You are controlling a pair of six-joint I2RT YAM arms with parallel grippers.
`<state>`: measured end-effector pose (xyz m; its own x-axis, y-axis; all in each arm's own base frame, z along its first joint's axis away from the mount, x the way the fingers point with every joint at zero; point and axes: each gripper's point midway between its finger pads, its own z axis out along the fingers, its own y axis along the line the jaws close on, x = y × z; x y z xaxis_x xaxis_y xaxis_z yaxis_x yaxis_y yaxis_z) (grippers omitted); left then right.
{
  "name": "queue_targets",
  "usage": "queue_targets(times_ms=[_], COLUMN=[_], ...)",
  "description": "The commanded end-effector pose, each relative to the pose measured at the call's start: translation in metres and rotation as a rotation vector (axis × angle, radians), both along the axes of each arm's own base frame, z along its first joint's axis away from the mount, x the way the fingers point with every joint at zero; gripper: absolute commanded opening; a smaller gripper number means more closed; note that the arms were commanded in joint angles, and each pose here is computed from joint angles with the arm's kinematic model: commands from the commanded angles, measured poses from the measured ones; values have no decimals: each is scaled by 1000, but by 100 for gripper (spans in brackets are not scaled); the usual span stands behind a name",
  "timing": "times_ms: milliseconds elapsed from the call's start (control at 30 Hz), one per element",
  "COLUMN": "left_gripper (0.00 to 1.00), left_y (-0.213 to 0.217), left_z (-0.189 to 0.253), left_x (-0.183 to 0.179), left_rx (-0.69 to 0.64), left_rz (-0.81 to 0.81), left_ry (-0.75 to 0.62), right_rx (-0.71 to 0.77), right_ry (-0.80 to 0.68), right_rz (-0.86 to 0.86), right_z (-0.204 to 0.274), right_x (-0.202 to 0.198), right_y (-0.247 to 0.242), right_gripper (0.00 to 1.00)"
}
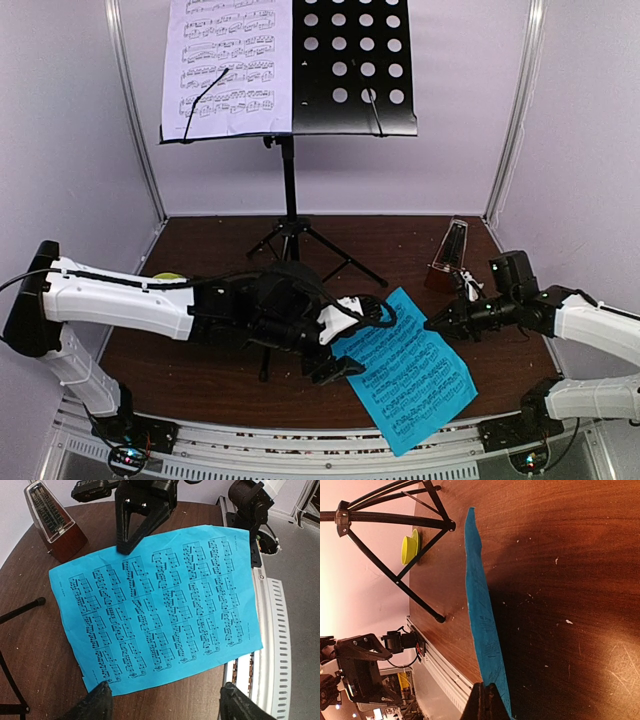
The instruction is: Set up the instrument practice props
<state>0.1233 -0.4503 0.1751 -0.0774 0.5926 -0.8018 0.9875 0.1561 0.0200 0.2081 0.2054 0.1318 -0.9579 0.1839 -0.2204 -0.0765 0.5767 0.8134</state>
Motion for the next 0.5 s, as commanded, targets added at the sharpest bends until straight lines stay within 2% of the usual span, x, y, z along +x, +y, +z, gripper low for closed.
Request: queue_targets(times_ms=[0, 233, 467], left_gripper=[75, 75, 75], left_y=[1, 8, 21], left_z=[18, 17, 17], left_x=[4, 11, 17], left_rx=[-58, -54, -62], left_rz=[13, 38, 83], left_ry=[-9, -16, -6], right_rx=[24, 79, 170], right_ry=[-63, -104, -195], right_rz=[43, 84, 72], right_z=[20, 38, 77], right_x=[3, 0, -6], right_y=[6, 13, 13], right_gripper=[0, 0, 0])
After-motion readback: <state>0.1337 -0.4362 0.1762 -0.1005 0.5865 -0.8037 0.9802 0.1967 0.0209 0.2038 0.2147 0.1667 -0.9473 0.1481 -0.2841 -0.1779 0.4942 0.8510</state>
